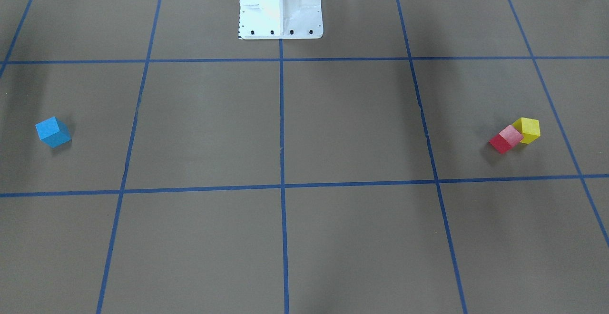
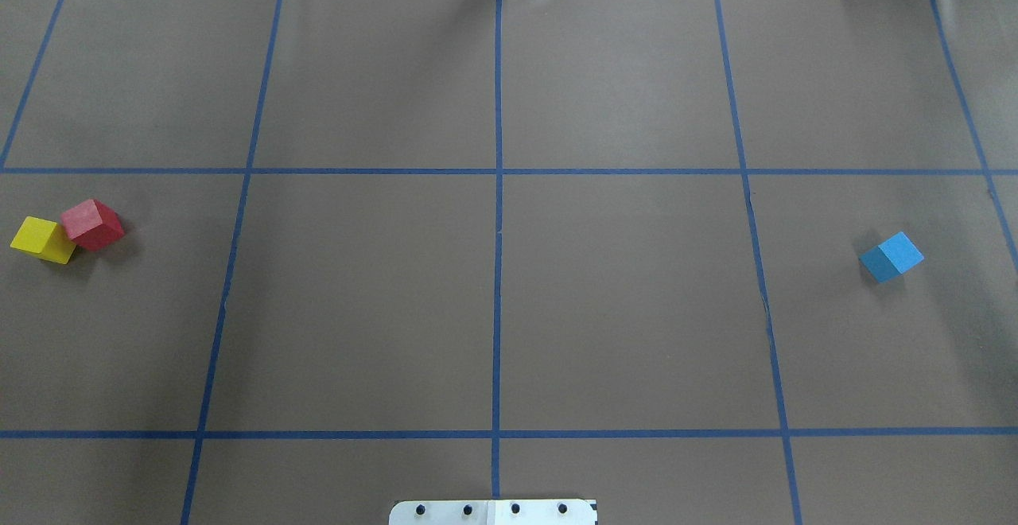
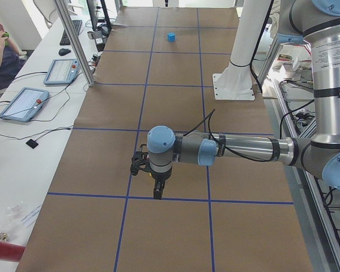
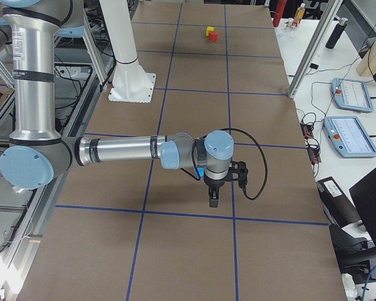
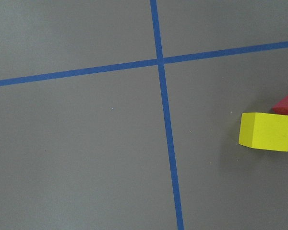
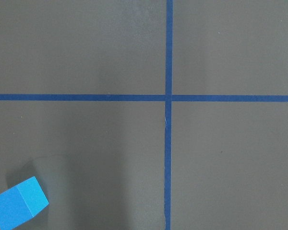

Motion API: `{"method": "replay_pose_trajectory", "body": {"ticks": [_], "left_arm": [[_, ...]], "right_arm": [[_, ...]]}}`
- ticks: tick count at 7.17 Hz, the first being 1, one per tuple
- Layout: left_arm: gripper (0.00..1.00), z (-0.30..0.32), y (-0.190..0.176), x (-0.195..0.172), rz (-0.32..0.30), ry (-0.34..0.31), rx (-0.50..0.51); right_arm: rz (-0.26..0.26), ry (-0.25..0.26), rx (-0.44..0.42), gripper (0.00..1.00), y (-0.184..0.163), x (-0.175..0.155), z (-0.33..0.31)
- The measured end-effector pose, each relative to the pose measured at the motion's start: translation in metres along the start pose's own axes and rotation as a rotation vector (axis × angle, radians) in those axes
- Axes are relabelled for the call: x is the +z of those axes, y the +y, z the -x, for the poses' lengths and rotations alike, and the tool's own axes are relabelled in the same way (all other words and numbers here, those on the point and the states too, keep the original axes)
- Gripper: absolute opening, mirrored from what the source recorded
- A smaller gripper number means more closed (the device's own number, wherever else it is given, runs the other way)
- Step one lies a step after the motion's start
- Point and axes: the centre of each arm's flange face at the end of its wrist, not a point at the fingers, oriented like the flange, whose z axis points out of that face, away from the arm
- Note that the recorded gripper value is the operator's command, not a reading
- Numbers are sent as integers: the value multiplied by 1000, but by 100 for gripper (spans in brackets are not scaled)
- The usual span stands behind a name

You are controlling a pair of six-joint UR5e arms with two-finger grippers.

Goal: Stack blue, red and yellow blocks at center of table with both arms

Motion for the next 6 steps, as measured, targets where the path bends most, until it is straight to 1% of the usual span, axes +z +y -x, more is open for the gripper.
{"method": "replay_pose_trajectory", "body": {"ticks": [4, 6], "left_arm": [[100, -3, 0, -3, -5, 4, 3], [100, -7, -5, -6, -15, 3, 9]], "right_arm": [[-6, -3, -8, 100, 1, -2, 2], [-32, -12, -61, 100, -11, -13, 24]]}}
